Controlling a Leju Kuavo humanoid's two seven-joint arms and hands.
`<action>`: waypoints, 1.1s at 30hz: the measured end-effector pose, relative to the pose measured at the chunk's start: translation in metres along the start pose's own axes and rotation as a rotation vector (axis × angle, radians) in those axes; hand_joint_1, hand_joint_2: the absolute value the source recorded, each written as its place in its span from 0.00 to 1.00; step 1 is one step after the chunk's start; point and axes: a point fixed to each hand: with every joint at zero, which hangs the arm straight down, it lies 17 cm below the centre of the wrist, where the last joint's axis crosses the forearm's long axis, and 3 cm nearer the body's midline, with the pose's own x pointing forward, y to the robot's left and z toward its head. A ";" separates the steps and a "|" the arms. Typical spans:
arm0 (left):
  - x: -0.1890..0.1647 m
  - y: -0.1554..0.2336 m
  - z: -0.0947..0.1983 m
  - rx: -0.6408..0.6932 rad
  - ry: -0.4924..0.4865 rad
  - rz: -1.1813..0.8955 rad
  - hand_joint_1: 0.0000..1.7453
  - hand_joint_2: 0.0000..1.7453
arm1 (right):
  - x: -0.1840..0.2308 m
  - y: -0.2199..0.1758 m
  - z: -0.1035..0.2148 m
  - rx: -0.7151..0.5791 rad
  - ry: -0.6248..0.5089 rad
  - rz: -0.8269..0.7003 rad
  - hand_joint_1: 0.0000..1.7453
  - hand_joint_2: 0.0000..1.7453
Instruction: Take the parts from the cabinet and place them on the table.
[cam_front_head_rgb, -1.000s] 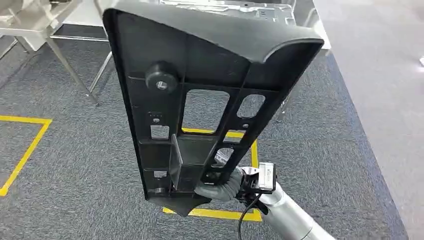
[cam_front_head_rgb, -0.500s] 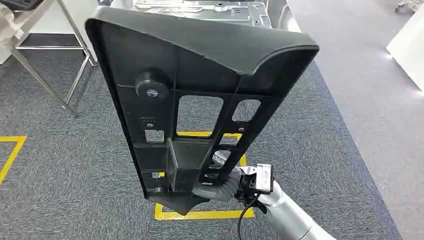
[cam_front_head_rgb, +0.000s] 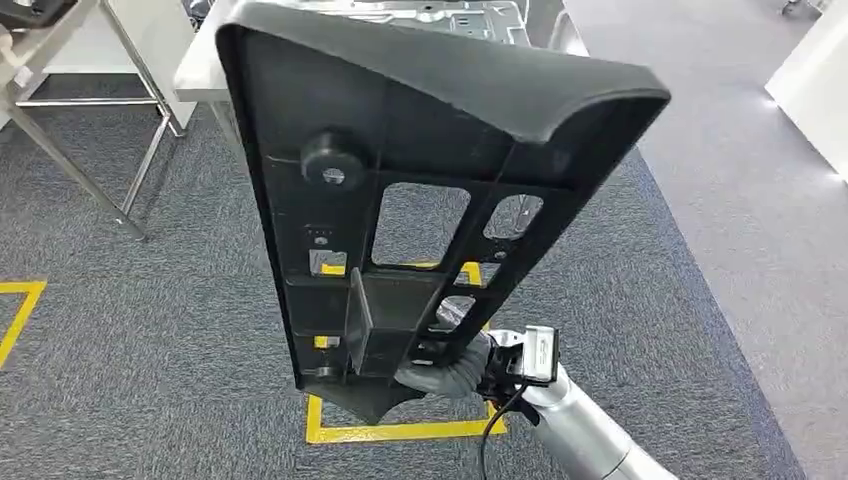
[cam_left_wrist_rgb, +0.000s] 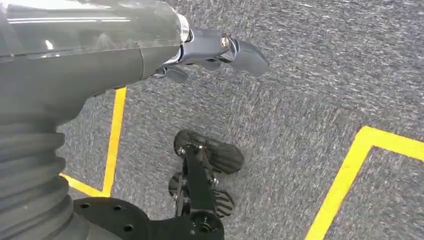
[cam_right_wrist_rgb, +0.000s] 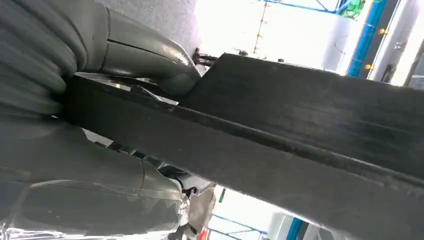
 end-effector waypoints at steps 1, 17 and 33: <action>0.001 0.001 0.000 0.001 -0.002 -0.002 0.00 1.00 | 0.000 -0.001 0.000 -0.002 -0.001 0.001 0.99 1.00; 0.000 0.007 -0.001 0.018 -0.002 0.001 0.00 1.00 | 0.007 -0.009 -0.006 0.009 -0.027 0.003 0.99 1.00; 0.004 0.005 -0.001 0.012 -0.013 -0.002 0.00 1.00 | 0.007 -0.014 -0.006 -0.002 -0.024 0.002 0.99 1.00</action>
